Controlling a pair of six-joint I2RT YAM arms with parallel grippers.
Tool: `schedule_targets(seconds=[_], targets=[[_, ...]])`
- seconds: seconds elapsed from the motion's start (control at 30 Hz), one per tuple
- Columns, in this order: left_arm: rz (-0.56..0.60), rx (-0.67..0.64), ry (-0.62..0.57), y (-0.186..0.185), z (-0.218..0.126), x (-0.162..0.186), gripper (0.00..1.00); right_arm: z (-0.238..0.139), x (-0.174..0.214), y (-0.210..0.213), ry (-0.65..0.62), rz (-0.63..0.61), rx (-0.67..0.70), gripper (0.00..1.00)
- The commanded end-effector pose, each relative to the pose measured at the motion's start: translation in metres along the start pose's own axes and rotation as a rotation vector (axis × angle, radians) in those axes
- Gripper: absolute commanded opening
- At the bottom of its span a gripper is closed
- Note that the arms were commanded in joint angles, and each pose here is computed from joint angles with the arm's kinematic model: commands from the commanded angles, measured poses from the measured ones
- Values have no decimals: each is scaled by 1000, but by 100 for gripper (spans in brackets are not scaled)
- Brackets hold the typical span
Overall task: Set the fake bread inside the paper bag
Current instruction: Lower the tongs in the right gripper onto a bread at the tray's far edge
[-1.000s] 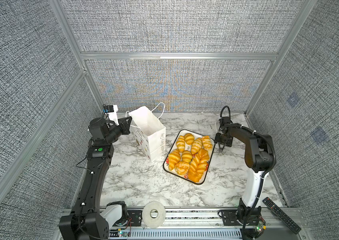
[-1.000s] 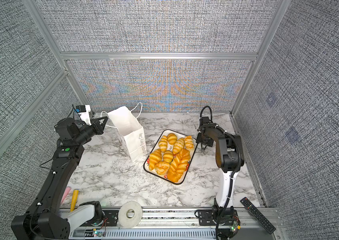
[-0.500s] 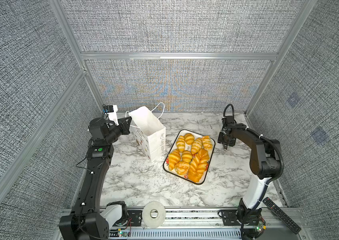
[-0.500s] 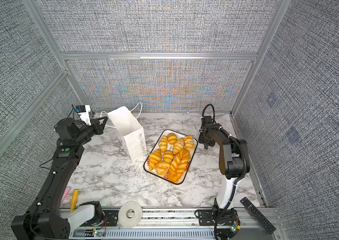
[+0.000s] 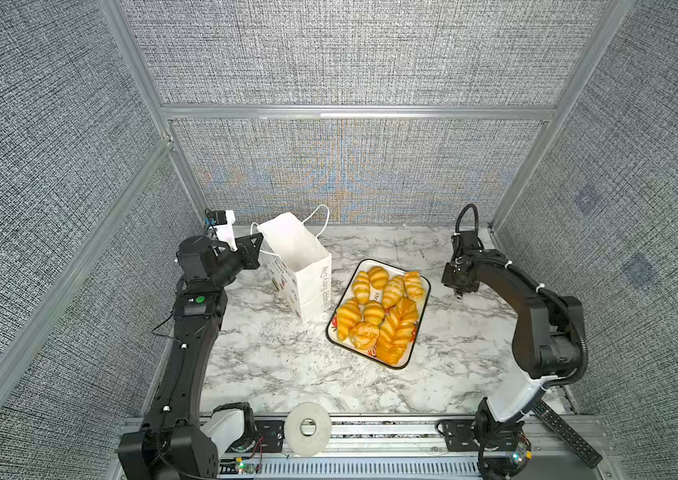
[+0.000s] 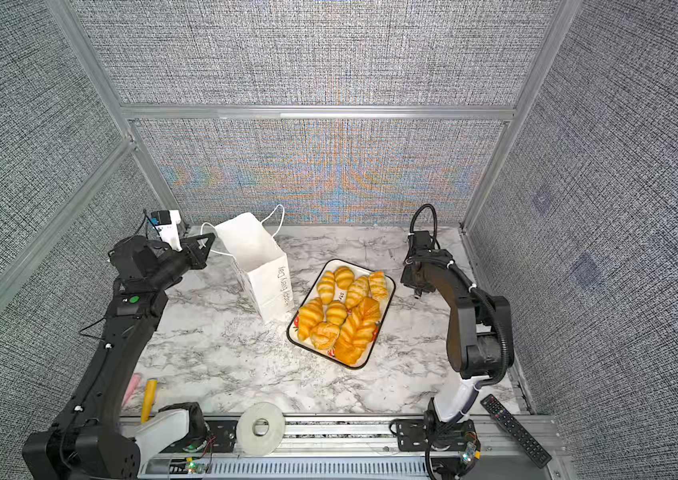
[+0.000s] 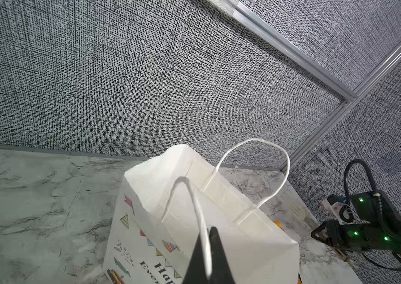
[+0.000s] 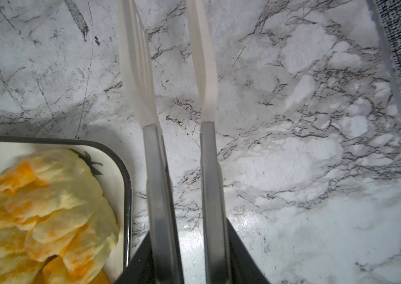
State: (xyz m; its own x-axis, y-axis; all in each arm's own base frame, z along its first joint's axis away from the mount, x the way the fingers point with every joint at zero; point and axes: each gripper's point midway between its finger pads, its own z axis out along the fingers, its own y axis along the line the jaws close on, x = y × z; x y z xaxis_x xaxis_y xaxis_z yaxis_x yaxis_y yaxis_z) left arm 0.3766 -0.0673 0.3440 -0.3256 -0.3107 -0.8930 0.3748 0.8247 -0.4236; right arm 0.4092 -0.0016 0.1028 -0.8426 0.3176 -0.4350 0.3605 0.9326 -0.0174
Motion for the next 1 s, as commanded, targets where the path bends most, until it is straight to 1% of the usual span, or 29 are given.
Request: schedule_targets(seconds=[0.0, 0.2, 0.47, 0.63, 0.97], targets=[[15, 20, -19, -5, -1, -5, 0, -13, -1, 0, -24, 5, -3, 37], [17, 18, -19, -4, -1, -5, 0, -46, 13, 12, -43, -38, -74, 37], [12, 20, -16, -4, 0, -4, 0, -81, 42, 29, -20, -101, -173, 37], [9, 25, -11, -3, 2, -3, 0, -91, 57, 43, 4, -160, -210, 37], [3, 23, -4, -1, 4, -1, 0, -89, 73, 49, 40, -221, -200, 38]])
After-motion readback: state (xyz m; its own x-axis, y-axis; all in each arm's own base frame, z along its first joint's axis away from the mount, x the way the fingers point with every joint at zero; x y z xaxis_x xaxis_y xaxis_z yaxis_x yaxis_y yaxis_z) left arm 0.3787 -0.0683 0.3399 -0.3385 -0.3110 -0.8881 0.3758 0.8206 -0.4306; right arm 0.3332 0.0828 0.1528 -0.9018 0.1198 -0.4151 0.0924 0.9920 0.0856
